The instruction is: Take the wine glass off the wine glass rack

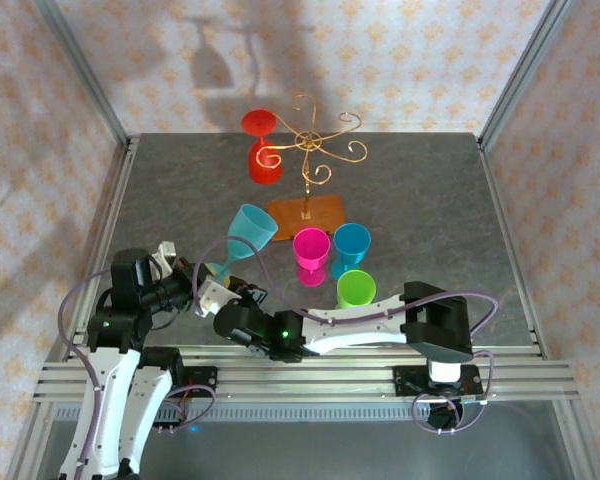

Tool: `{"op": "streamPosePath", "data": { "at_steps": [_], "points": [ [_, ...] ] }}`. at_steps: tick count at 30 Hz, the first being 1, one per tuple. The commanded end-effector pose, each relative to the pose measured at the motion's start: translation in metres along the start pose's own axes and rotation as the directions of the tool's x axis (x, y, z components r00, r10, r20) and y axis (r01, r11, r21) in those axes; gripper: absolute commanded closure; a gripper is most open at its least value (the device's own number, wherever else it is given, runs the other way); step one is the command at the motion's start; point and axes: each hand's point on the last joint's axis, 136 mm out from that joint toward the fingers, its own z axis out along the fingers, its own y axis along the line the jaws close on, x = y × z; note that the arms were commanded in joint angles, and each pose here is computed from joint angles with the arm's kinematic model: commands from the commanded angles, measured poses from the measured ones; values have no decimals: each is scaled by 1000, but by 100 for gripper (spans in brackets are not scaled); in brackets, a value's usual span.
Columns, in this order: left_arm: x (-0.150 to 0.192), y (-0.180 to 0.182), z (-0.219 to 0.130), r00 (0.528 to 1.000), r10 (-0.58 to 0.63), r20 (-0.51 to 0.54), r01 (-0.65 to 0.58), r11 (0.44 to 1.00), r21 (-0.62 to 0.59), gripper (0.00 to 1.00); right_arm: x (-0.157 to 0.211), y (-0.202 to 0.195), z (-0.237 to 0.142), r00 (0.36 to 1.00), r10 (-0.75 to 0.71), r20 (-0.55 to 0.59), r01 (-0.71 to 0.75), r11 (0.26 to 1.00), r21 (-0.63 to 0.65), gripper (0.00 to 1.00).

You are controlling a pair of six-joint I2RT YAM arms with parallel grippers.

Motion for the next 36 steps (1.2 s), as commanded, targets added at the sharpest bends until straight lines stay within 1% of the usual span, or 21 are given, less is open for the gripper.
{"op": "streamPosePath", "data": {
  "at_steps": [1,8,12,17,23,27,29,31,32,34,36],
  "points": [
    [-7,8,3,998,46,45,-45,999,-13,100,-52,-26,-28,981,152,119,-153,988,-2,79],
    [-9,4,5,997,57,60,-58,998,18,100,-52,-39,-40,972,212,99,-212,977,-11,70],
    [-12,0,4,994,72,77,-75,996,40,100,-52,-50,-50,963,258,79,-257,966,-21,69],
    [-16,-1,7,992,75,96,-81,995,59,100,-56,-65,-67,937,343,71,-340,939,-48,68],
    [-19,-1,13,992,72,106,-81,993,85,100,-66,-81,-82,917,394,58,-390,918,-66,66],
    [-21,1,17,992,73,104,-83,992,95,100,-79,-91,-96,897,438,59,-430,896,-115,59],
    [-21,1,18,992,75,104,-85,991,100,100,-89,-98,-104,887,458,52,-448,884,-133,54],
    [-20,2,19,991,78,105,-89,991,103,100,-99,-103,-109,878,477,25,-466,867,-176,48],
    [-19,3,19,991,80,103,-91,990,105,100,-102,-105,-108,866,499,-12,-491,848,-201,46],
    [-18,4,19,991,80,104,-92,990,111,100,-103,-110,-106,840,535,-87,-540,811,-227,45],
    [-17,4,19,991,77,106,-90,988,123,100,-108,-117,-107,822,558,-118,-568,786,-245,43]
  ]
}}
